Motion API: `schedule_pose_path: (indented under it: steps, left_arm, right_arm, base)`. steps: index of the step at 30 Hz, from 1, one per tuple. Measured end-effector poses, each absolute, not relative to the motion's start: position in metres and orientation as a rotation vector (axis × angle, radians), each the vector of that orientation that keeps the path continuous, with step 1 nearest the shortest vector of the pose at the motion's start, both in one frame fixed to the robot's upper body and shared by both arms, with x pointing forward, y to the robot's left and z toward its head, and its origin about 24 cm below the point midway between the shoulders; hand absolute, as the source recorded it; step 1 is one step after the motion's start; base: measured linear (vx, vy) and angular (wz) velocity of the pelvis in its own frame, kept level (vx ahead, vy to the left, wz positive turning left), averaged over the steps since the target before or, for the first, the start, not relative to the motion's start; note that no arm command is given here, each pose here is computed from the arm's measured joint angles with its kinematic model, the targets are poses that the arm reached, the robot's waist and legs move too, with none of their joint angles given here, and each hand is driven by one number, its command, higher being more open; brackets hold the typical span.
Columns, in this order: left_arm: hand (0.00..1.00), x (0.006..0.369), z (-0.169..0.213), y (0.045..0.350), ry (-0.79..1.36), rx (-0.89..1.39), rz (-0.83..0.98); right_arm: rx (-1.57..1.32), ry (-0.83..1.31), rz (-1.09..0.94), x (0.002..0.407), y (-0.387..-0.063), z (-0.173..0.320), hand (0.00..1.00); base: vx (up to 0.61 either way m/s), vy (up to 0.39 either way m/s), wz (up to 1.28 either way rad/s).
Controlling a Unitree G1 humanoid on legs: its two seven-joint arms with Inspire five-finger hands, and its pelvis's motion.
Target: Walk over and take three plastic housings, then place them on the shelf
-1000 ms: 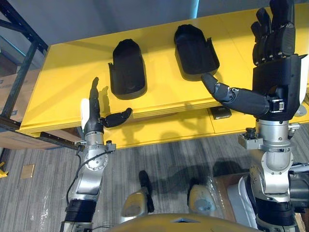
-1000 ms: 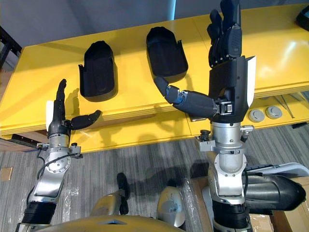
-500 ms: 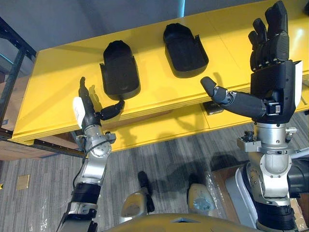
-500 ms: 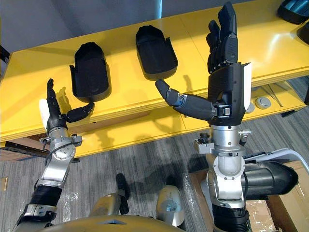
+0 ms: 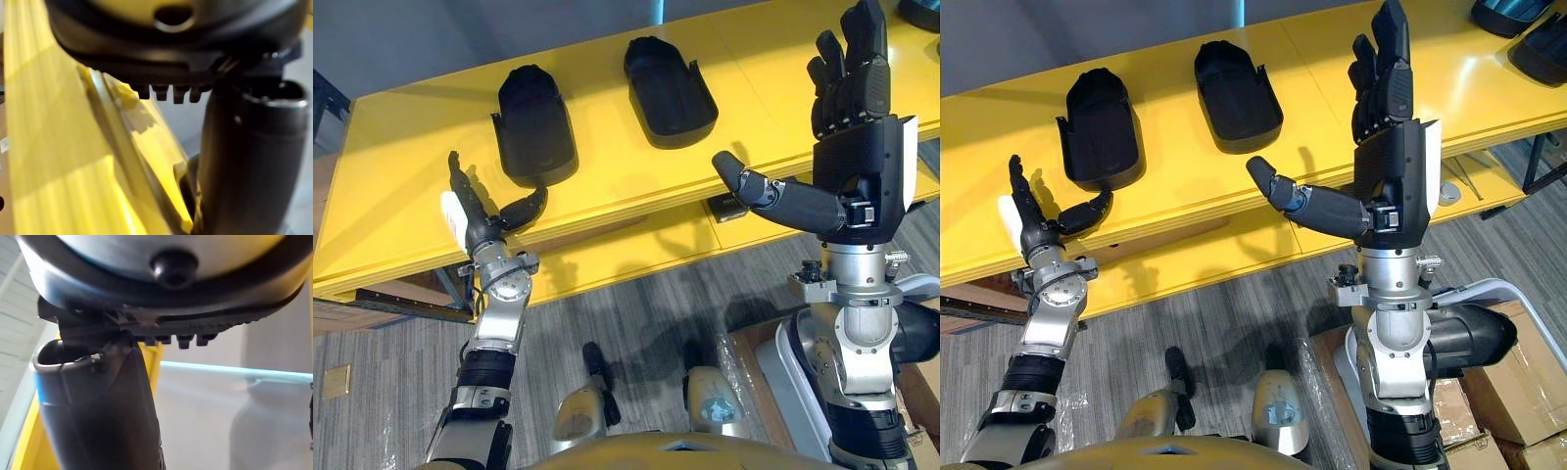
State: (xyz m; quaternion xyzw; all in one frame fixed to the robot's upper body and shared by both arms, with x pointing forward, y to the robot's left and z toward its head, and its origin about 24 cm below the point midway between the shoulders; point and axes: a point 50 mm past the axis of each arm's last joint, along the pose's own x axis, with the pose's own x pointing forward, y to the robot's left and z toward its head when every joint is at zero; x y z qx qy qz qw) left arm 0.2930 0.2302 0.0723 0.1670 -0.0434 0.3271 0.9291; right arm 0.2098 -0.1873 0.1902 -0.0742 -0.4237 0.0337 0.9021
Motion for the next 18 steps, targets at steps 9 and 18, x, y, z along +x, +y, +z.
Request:
schedule_pose_path:
  steps: [9, 18]
  left_arm:
    - [1.0, 0.292, 0.071, 0.24, -0.074, 0.322, 0.739]
    - [1.0, 0.29, 0.064, 0.242, -0.058, 0.291, 0.774]
  right_arm:
    - [-0.166, -0.902, 0.108, 0.206, -0.184, 0.195, 1.0]
    - [-0.183, -0.911, 0.152, 0.198, -0.181, 0.199, 1.0]
  base:
    - [0.01, -0.009, -0.09]
    - [0.01, -0.008, -0.07]
